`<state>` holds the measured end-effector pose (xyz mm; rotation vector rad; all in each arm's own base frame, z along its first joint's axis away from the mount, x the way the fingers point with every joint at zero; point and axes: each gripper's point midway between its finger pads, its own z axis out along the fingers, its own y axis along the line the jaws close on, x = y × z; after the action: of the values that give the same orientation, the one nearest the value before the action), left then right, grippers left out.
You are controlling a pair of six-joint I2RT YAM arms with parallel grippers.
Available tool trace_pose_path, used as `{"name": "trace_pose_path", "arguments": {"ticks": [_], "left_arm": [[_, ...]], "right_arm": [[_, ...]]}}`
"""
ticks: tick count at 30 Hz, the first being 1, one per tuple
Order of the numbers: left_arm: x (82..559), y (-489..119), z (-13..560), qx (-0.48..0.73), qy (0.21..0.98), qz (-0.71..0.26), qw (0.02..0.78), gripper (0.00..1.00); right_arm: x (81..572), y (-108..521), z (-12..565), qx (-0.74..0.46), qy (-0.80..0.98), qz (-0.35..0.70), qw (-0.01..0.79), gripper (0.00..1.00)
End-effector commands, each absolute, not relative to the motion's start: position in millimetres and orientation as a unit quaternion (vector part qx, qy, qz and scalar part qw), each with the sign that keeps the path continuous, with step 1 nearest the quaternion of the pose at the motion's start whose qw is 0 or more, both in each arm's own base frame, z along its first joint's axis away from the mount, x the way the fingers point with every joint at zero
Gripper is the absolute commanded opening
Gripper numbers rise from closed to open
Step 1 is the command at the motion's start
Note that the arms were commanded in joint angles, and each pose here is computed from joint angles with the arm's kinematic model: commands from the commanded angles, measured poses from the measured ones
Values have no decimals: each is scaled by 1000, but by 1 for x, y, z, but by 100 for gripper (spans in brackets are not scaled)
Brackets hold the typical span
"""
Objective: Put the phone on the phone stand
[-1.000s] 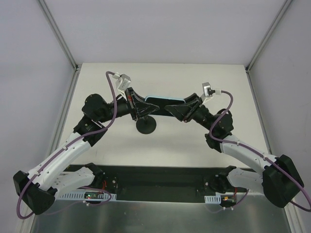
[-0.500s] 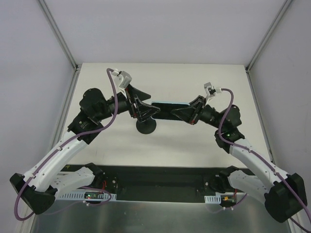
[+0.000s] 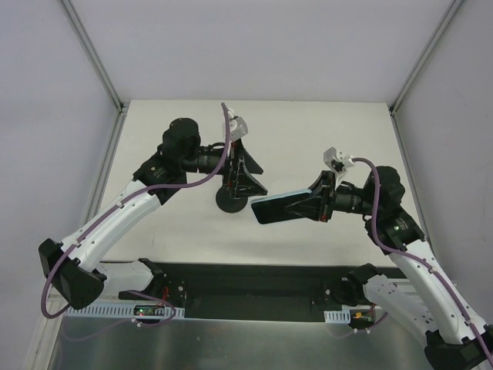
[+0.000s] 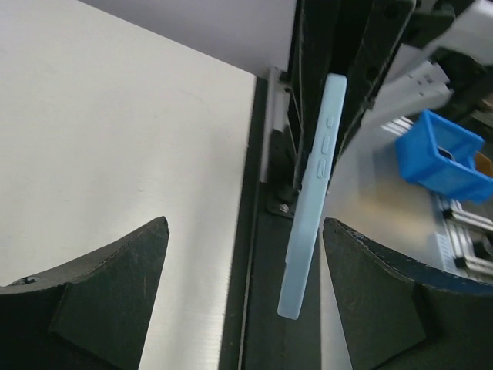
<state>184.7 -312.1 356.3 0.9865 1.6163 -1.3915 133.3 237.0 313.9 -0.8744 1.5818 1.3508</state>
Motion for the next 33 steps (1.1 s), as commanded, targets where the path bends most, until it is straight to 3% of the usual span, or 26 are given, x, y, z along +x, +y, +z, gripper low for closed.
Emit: {"name": "trace_pose_path", "arguments": {"ticks": [1, 6, 9, 10, 12, 13, 14, 19, 22, 25, 26, 27, 28, 33], "left_arm": [[139, -323, 368, 462, 572, -606, 304, 79], [120, -329, 357, 495, 566, -591, 292, 80], [113, -332, 350, 506, 574, -582, 276, 73], [112, -338, 344, 517, 579, -564, 282, 62], [121, -343, 328, 506, 615, -536, 280, 52], [123, -343, 331, 504, 621, -531, 281, 38], [126, -344, 330, 509, 622, -524, 283, 33], [129, -344, 325, 510, 633, -511, 279, 16], [124, -343, 327, 518, 622, -519, 274, 0], [124, -340, 327, 523, 620, -509, 287, 0], [127, -339, 326, 522, 623, -501, 296, 0], [129, -337, 329, 520, 625, -494, 308, 0], [137, -335, 330, 512, 636, -478, 324, 0], [150, -330, 340, 484, 646, -455, 375, 0]], "right_arm": [[116, 233, 341, -402, 598, 539, 437, 1], [114, 235, 348, -405, 594, 550, 425, 1], [109, 235, 354, -412, 585, 556, 424, 1], [107, 235, 362, -415, 573, 556, 435, 1], [103, 235, 371, -417, 564, 568, 432, 1], [102, 236, 374, -419, 561, 571, 429, 1], [102, 237, 375, -420, 559, 574, 426, 1], [108, 242, 378, -416, 561, 577, 423, 1], [117, 245, 380, -402, 567, 571, 437, 1], [129, 249, 384, -380, 572, 571, 449, 36], [132, 250, 384, -372, 574, 571, 453, 55], [141, 251, 382, -353, 583, 570, 458, 64], [147, 252, 379, -340, 590, 569, 461, 79], [175, 250, 362, -274, 622, 547, 488, 99]]}}
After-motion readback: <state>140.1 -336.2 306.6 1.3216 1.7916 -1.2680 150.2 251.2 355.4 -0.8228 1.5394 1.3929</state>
